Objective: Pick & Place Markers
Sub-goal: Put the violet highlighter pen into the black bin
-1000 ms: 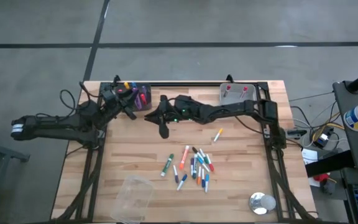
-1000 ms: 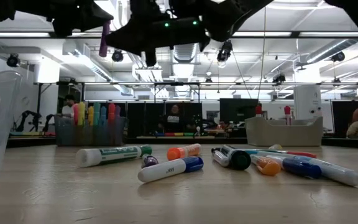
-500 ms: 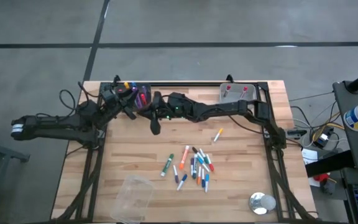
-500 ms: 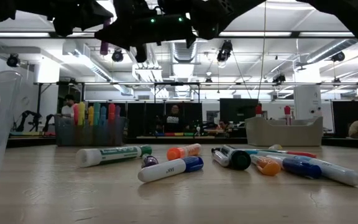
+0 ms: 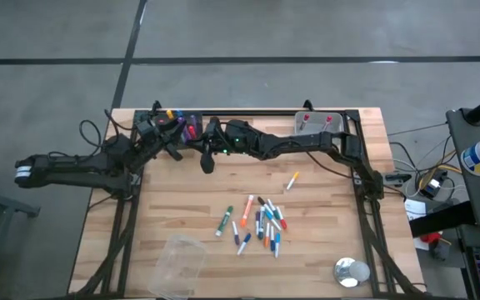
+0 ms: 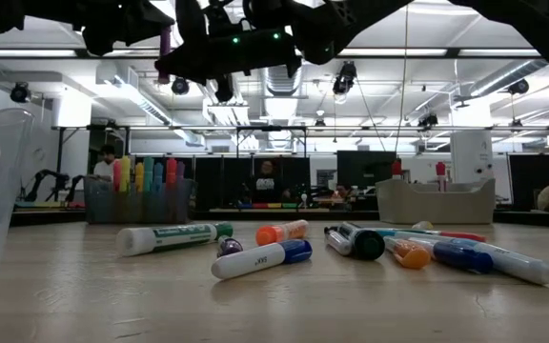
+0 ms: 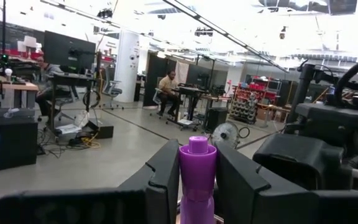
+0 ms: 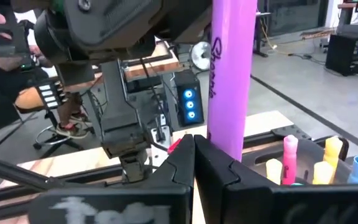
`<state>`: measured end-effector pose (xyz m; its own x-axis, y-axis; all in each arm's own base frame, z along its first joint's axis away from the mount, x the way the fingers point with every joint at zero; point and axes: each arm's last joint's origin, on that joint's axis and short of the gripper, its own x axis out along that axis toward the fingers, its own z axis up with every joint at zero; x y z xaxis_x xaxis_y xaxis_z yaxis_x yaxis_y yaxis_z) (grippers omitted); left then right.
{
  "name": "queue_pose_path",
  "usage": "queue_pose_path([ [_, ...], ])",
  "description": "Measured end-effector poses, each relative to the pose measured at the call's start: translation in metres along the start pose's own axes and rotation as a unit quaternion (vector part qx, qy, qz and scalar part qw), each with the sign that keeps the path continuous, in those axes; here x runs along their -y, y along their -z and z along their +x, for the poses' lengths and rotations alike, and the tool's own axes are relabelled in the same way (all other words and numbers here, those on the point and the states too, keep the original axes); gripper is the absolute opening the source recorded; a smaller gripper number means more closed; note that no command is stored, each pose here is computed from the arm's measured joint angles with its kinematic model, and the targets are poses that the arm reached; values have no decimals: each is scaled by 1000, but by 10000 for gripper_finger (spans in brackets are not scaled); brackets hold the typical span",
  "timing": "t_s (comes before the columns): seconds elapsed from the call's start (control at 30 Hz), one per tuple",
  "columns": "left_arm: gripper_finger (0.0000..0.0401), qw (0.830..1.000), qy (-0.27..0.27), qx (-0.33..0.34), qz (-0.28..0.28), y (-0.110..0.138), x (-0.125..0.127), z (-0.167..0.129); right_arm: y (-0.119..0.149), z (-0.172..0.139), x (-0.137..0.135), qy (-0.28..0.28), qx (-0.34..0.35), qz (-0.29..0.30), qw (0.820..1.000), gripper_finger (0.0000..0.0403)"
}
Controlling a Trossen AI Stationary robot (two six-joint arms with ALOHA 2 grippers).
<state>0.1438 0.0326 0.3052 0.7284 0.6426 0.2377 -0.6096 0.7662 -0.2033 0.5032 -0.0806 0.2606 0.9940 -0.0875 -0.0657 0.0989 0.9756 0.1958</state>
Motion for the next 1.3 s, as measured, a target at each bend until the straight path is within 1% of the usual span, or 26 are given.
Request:
queue_pose_path([
  [0.27, 89, 1000, 7, 0, -2, 0, 0, 0, 0, 0, 3, 4, -1, 0, 1000, 8],
  [0.63, 89, 1000, 8, -3, -1, 1, 0, 0, 1, -1, 7, 37, -7, -2, 999, 8],
  [0.93, 89, 1000, 9, -7, 2, 2, 1, 0, 2, -1, 8, 45, -6, -7, 999, 8],
  [1.1, 89, 1000, 9, -9, 2, 2, 1, 0, 2, -1, 8, 30, -8, -5, 999, 8],
  [1.23, 89, 1000, 9, -9, 5, 2, 1, 0, 3, 0, 2, 23, -10, -12, 1000, 8],
  [1.3, 89, 1000, 9, -9, 10, 2, 0, 0, 3, 0, -1, 8, -12, -19, 1000, 8],
])
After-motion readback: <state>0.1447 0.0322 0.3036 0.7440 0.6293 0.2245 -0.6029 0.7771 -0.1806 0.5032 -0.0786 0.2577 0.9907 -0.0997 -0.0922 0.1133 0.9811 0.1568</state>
